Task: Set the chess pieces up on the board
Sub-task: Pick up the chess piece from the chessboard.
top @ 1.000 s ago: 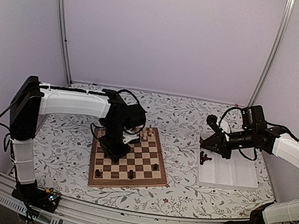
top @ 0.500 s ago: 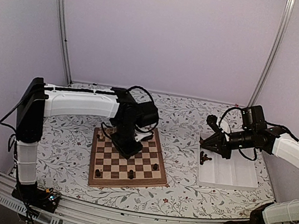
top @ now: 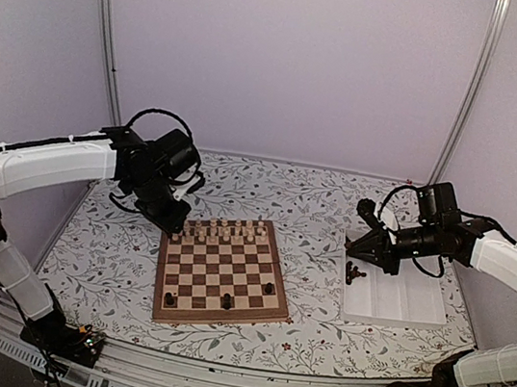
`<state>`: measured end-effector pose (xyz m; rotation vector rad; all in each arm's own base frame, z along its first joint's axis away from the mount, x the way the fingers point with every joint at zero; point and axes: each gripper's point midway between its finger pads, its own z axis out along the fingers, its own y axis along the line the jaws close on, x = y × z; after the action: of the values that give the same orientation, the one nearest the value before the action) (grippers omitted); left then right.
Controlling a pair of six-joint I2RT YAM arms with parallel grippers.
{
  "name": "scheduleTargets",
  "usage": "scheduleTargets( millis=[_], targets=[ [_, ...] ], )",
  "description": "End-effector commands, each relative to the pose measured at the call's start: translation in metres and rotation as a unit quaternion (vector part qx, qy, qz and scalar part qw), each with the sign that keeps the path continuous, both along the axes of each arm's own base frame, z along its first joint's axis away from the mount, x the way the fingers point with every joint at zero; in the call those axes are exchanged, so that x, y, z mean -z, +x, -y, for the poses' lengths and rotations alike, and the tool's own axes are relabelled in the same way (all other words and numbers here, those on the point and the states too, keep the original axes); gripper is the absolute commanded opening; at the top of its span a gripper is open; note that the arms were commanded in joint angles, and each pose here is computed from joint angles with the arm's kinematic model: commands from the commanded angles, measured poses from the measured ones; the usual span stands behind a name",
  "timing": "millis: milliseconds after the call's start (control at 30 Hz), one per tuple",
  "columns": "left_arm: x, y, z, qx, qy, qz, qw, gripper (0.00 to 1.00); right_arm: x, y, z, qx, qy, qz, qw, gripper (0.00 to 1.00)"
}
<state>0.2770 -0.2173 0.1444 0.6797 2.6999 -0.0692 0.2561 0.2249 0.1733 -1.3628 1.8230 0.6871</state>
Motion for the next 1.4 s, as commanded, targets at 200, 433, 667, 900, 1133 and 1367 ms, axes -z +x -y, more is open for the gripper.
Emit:
scheduleTargets(
  millis=[200, 433, 667, 900, 1133, 1367],
  targets=[
    [0.037, 0.042, -0.058, -0.043, -0.038, 0.027, 0.998, 0.35, 0.007, -0.002, 0.0, -0.006, 0.001, -0.009, 1.0, 0.07],
    [0.048, 0.057, -0.054, -0.009, -0.049, 0.035, 0.998, 0.38, 0.01, 0.0, 0.0, -0.004, -0.003, -0.013, 1.0, 0.07],
    [0.071, 0.067, -0.05, 0.016, -0.04, 0.025, 0.999, 0.35, 0.011, 0.0, 0.0, -0.005, -0.004, -0.014, 1.0, 0.07],
    [0.08, 0.068, -0.053, 0.014, -0.028, 0.018, 0.999, 0.31, 0.014, 0.001, 0.0, -0.005, -0.006, -0.017, 1.0, 0.07],
    [0.086, 0.067, -0.051, 0.019, -0.03, 0.01, 0.999, 0.3, 0.016, 0.001, 0.0, -0.005, -0.007, -0.02, 1.0, 0.07],
    [0.085, 0.065, -0.049, 0.024, -0.036, 0.007, 0.999, 0.33, 0.016, 0.001, 0.0, -0.005, -0.008, -0.02, 1.0, 0.07]
  ],
)
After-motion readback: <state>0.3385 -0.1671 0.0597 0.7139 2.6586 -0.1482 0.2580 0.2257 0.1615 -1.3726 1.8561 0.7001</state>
